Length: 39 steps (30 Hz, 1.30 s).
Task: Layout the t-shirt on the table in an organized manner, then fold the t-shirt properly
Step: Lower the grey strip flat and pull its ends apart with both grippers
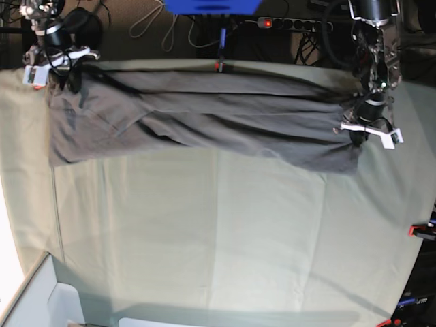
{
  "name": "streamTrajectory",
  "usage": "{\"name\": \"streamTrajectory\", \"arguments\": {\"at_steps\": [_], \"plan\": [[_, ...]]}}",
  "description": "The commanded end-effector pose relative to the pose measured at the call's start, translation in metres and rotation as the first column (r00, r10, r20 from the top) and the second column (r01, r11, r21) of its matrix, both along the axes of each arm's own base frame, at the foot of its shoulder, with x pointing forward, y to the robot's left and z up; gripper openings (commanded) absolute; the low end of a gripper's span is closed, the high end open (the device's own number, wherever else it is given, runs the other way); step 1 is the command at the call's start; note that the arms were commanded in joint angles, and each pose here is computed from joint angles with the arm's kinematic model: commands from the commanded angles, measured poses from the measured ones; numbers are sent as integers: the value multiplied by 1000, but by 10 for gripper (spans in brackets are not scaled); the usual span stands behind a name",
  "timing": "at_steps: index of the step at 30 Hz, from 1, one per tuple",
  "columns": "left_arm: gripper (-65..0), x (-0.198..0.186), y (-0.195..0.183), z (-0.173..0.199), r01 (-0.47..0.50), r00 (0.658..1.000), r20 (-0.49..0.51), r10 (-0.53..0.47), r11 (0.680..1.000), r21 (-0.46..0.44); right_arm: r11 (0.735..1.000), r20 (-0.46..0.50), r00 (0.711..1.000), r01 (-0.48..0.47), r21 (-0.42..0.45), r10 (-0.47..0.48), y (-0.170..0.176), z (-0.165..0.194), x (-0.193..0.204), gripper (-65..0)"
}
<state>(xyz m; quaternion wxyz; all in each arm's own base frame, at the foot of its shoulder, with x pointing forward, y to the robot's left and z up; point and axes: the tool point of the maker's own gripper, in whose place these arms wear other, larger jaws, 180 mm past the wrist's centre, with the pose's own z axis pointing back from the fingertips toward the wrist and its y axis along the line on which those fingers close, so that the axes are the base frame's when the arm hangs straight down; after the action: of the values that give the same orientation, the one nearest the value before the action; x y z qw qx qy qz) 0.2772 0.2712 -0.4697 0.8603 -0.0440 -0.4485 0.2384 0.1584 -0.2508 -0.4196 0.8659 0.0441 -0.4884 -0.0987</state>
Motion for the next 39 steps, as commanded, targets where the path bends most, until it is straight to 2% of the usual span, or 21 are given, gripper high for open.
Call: {"name": "streamTrajectory", "arguments": {"at_steps": [1,4,6,13,39], "plan": [[-633,-4,-2,1,17,1000,-13,-17,1000,2,1000,59,998,-7,-10,7,0,16,6,-571],[-650,-6,-3,14,30,999,17,-31,999,20,1000,87,996,-4,-26,7,4,29,7,-628],[-650,-9,3,26,11,999,43,-12,999,30,999,95,995,-20,-43,24,7,37,6,-640],[-650,-22,26,41,-66,995,76,62,997,50,997,131,990,-43,-56,50,21,56,8,-642],[-650,-35,34,38,-78,996,58,74,995,66,999,63,997,-31,-43,34,27,43,-18,-644]]}}
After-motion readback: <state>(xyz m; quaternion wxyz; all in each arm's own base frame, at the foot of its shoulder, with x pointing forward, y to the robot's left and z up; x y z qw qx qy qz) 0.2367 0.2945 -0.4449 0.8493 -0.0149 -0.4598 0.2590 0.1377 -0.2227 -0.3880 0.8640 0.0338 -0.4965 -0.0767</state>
